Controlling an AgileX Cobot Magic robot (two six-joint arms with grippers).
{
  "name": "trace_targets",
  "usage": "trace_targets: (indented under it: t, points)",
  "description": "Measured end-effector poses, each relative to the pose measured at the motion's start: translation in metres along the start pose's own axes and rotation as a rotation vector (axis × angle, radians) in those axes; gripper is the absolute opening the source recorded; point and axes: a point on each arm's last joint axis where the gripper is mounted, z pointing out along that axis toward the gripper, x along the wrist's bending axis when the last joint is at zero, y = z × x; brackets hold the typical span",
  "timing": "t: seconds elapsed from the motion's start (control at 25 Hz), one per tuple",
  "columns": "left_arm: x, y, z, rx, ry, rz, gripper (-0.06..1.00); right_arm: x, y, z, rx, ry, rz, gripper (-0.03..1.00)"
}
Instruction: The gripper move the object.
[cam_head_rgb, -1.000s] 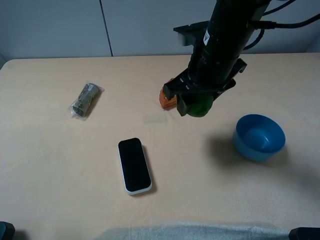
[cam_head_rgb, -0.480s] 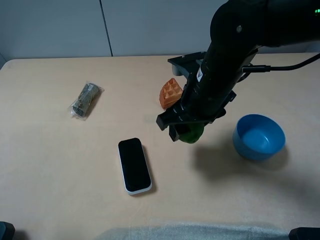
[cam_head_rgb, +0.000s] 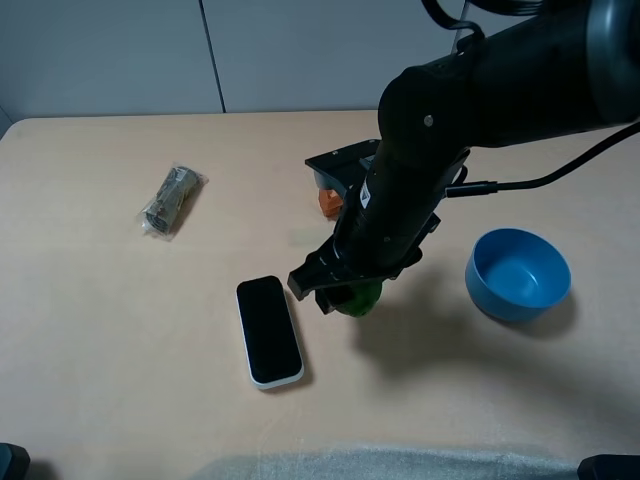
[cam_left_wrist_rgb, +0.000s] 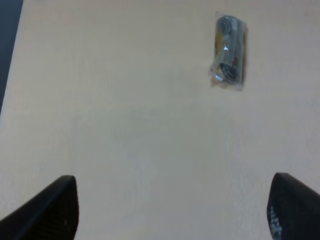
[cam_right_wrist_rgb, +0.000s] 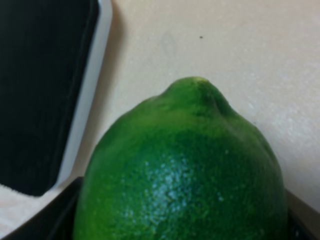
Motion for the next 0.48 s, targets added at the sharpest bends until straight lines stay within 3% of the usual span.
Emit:
trace_targets:
  t: [0.48]
  points:
    - [0.0, 0.0, 0.0, 0.0, 0.0, 0.0, 0.83, -0.006, 0.003, 0.043, 0.042, -0.031, -0.007, 0.47]
